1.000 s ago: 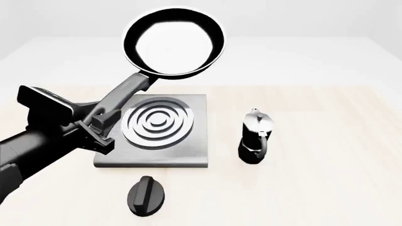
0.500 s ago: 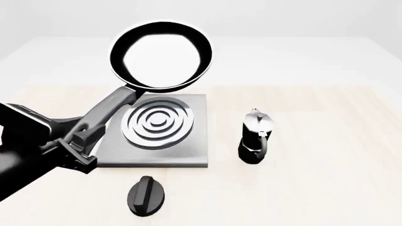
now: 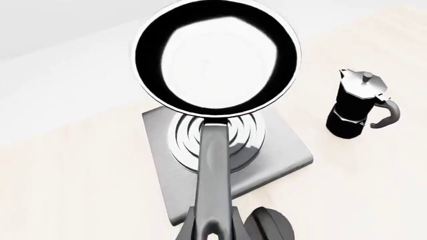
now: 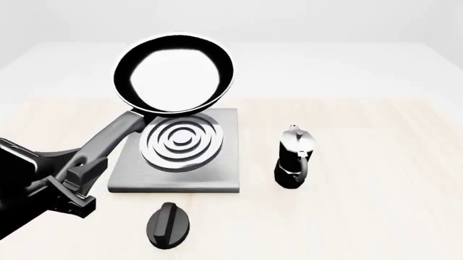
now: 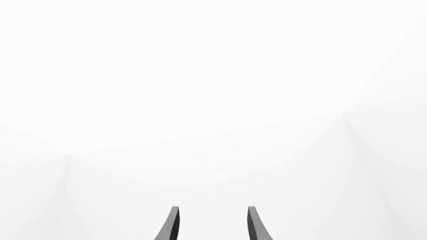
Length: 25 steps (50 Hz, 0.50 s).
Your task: Put the frying pan on the stove.
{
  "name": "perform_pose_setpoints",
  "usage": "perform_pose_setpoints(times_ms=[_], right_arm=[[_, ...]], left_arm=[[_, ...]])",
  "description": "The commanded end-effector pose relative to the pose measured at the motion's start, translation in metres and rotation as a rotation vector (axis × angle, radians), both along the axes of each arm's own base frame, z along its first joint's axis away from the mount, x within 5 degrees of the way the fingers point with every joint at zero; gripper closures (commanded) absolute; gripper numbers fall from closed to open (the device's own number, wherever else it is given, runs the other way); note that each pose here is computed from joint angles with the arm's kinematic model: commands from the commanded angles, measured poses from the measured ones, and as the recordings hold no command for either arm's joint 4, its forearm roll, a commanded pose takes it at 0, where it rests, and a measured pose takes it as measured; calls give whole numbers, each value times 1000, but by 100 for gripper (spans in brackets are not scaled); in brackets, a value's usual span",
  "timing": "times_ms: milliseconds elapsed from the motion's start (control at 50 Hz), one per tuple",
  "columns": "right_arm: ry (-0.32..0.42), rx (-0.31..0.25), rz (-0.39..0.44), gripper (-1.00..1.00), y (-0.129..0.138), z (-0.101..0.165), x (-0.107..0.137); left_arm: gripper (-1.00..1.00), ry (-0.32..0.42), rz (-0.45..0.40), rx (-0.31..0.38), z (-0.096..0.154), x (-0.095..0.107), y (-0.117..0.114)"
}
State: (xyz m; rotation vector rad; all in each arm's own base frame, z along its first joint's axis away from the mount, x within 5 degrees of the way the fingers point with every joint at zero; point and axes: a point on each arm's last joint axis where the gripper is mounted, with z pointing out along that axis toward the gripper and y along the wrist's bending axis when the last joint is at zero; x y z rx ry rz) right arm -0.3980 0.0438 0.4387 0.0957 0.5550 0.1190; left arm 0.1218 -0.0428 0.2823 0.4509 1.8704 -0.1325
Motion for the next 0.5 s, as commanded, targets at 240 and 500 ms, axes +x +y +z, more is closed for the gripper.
perform_pose_setpoints(times_ms=[240,500], right_arm=[[-1,1,-7,-100,4,-5,-2],[-1,1,-8,-100,5,-10,-3]], left_arm=[[100,-10,33,-35,-2,-18,9],[100,10,42,-46,-10,-21,10]])
